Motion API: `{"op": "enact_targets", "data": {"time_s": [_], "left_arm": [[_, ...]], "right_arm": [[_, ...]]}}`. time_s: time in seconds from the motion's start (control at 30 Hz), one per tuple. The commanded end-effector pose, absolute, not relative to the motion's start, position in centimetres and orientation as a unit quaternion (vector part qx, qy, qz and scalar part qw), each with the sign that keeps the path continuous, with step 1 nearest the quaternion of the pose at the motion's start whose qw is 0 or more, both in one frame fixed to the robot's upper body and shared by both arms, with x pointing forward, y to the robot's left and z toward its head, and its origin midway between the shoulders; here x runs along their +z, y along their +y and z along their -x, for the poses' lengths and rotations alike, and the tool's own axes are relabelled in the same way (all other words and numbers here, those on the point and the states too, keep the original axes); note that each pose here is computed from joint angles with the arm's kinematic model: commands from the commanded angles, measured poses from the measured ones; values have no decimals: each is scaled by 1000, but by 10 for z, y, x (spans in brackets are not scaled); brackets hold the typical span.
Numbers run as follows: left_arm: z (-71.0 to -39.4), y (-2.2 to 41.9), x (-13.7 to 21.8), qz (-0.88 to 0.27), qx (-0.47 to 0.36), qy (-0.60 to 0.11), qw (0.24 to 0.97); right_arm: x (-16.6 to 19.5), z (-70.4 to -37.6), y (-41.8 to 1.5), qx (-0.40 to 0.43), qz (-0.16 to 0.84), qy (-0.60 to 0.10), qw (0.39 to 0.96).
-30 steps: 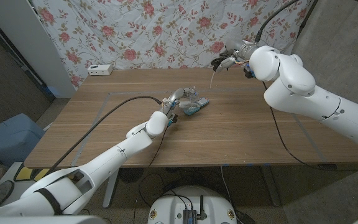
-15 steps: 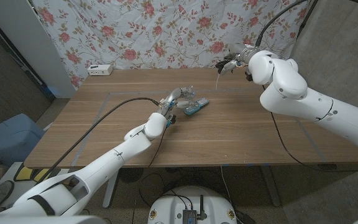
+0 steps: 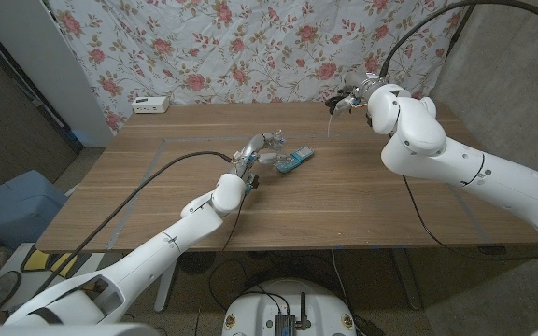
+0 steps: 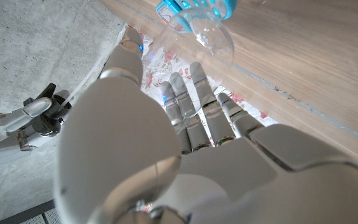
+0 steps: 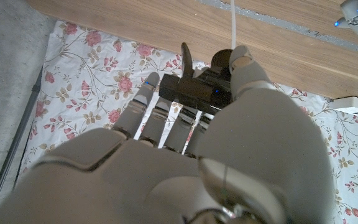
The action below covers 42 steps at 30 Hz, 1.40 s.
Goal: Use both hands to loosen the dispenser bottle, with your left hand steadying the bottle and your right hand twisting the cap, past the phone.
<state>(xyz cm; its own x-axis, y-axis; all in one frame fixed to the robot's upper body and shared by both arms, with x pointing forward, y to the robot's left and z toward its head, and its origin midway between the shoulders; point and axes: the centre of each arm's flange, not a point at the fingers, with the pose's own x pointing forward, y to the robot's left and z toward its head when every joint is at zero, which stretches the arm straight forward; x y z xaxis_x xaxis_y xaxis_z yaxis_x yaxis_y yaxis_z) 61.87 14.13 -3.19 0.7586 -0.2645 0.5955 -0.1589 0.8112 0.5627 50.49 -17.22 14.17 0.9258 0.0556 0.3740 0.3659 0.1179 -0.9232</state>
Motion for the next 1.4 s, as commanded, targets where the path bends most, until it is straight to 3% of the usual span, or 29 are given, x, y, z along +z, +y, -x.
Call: {"op": "enact_targets", "data": {"time_s": [0.03,1.4], "left_arm": [[-613,156,-40,-289,-3,-344,893],[-621,182,-81,-201,37,-327,923]], "right_arm": [[128,-516,-168,-123,655,-157,729],[77,-548,-156,-194,635,-155,731]]}}
